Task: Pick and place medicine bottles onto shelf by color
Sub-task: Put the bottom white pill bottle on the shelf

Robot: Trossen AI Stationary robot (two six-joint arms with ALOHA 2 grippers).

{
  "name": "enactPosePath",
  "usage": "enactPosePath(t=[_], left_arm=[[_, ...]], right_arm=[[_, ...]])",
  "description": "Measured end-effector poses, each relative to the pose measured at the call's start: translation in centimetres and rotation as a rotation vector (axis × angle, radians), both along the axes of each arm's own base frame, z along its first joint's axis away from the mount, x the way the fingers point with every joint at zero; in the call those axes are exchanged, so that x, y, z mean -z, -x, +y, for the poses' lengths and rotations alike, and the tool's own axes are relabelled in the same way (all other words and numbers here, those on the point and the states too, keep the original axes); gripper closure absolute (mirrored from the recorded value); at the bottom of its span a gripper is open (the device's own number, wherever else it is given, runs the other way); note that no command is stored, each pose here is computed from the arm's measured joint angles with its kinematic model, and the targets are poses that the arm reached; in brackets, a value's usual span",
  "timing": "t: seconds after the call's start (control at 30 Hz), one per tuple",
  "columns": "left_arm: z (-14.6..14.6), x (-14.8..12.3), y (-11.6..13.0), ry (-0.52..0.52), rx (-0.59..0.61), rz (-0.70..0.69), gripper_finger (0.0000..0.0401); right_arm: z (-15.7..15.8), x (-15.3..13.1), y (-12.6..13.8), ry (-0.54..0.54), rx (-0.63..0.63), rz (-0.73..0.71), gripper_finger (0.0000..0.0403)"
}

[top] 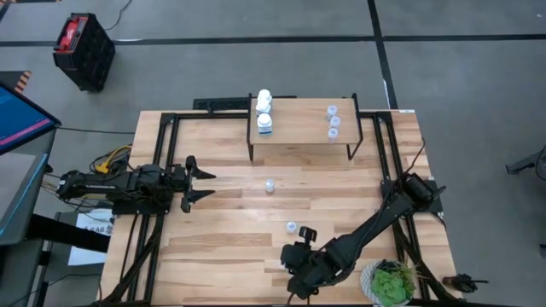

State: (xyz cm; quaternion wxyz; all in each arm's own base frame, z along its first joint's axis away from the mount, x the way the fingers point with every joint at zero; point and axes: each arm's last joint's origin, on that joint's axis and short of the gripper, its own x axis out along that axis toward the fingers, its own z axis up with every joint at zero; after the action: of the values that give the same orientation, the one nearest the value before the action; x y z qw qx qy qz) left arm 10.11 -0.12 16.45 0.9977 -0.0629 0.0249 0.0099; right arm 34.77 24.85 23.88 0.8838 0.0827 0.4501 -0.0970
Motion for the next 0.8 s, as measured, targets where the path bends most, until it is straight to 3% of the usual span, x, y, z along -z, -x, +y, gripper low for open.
enactPosePath(t=[0.33,0.47,0.8], left_arm=[[0.0,0.0,0.0,0.000,0.000,0.000,0.0163],[0.0,0.0,0.0,0.000,-0.001,0.000,0.0163],[0.0,0.0,0.0,0.000,-0.001,0.000,0.0163]], right_arm=[[0.1,2.8,-0.1,-0.075,-0.157,0.040,0.0168],[-0.3,3.0,-0.5,-0.053,-0.173,0.040,0.0161],[-0.8,6.7,-2.5,0.031,-0.263,0.069,0.0166]])
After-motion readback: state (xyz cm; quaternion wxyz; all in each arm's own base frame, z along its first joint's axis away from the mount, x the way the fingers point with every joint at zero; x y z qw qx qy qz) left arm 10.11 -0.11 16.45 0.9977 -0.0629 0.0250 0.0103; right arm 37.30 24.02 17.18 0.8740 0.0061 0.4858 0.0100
